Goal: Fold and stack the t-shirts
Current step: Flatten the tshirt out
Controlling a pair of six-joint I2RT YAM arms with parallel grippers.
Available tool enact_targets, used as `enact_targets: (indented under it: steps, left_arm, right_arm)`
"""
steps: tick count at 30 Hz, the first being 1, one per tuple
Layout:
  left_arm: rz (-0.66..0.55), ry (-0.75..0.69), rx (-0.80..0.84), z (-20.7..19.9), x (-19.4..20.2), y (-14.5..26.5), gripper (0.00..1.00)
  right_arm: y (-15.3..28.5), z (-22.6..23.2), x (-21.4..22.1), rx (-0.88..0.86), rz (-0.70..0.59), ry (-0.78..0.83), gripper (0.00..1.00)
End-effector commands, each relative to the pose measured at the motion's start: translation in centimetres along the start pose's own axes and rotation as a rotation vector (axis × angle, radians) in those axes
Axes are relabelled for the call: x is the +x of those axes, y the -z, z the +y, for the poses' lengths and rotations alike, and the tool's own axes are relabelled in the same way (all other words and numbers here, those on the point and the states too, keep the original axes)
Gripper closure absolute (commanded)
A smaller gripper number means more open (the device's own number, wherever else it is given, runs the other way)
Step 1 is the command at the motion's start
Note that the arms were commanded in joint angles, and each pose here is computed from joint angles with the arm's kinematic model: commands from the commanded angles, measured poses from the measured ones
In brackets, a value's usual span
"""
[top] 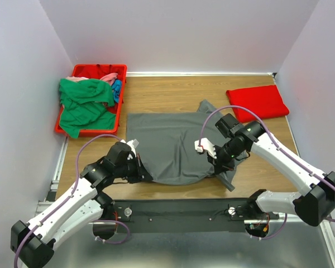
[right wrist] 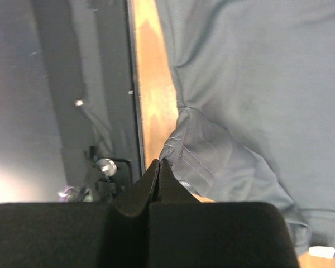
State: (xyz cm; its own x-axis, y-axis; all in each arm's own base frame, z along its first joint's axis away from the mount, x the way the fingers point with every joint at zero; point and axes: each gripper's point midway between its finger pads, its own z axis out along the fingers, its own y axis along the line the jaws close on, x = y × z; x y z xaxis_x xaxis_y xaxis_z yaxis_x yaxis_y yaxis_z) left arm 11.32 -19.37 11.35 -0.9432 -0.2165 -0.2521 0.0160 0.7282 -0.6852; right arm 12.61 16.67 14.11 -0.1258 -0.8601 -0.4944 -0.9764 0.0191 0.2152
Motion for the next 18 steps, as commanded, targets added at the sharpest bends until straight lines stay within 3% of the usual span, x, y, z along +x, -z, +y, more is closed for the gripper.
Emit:
enact_targets:
  steps: [1, 16, 17, 18]
  left_arm:
    - [0.088, -0.011, 0.042, -0.3, 1.8, 0.6, 1.00]
    - [0.142, -0.098, 0.134, -2.2, 2.8, 2.5, 1.00]
    - [0.142, -0.106, 0.148, -2.4, 2.8, 2.6, 0.97]
    - [0.141, -0.106, 0.159, -2.7, 2.8, 2.8, 0.86]
  right_arm:
    - [-0.3, 2.4, 0.3, -0.132, -0.006, -0.002, 1.00]
    - [-0.1, 2.7, -0.2, -0.166, -0.018, 0.023, 0.98]
    - [-0.1, 2.7, -0.2, -0.165, -0.017, 0.022, 0.96]
    - [-0.1, 2.6, -0.2, -0.157, -0.019, 0.027, 0.91]
